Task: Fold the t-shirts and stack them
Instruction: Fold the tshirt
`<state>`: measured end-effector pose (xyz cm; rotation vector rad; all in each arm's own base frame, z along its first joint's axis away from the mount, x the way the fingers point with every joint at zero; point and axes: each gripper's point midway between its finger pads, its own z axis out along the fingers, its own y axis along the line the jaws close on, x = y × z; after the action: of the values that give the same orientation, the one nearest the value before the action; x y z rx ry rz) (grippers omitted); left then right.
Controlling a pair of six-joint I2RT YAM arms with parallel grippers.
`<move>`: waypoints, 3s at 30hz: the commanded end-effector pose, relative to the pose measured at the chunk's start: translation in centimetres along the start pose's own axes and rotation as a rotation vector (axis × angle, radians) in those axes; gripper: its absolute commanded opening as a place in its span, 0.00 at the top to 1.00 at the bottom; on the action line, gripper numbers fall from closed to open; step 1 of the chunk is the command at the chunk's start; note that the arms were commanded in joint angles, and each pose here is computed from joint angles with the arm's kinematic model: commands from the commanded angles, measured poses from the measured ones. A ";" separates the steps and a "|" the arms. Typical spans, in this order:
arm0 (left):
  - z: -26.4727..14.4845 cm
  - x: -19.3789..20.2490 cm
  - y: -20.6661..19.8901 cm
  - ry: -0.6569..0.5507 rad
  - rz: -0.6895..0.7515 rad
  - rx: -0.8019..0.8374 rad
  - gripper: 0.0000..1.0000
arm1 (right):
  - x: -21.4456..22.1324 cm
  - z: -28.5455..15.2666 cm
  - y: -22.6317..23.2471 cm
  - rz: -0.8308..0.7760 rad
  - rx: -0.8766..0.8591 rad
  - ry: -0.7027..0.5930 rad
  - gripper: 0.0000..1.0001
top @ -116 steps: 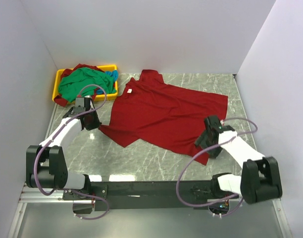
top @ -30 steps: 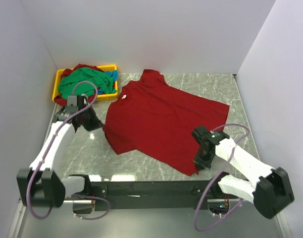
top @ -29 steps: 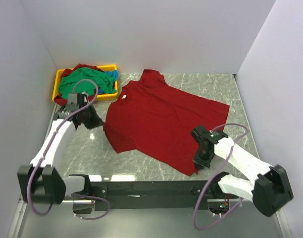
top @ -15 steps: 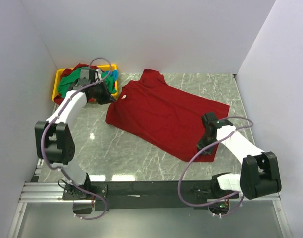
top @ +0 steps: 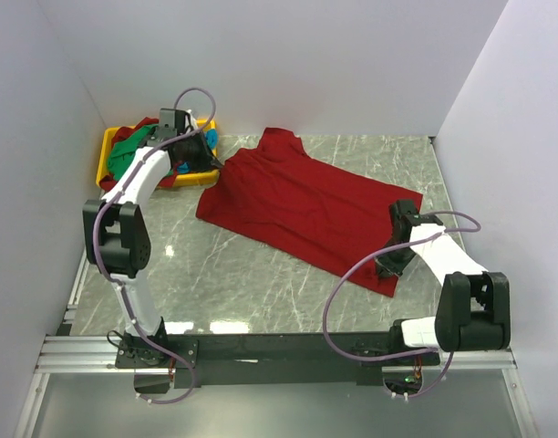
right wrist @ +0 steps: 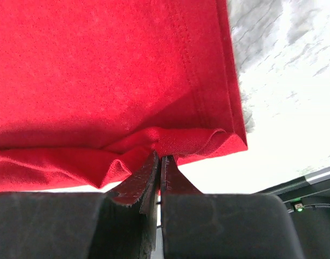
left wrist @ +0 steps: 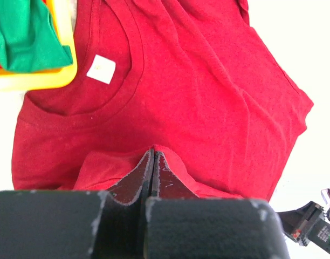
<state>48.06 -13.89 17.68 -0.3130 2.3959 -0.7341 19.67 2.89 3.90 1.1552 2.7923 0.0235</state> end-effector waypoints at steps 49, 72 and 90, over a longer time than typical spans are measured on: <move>4.8 0.9 -1.7 0.044 0.071 0.100 0.15 | -7.8 -5.9 4.0 0.086 -0.252 -0.252 0.32; 8.5 9.2 4.2 0.182 0.125 -0.039 0.15 | -2.5 3.8 3.8 0.013 -0.155 0.077 0.29; -0.8 21.0 8.8 0.292 0.012 -0.163 0.14 | -3.0 3.5 -1.8 0.120 -0.037 0.091 0.27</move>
<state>33.47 -15.02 3.76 -0.2261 2.6815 -0.6473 24.33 1.76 1.82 1.3380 2.7064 0.3871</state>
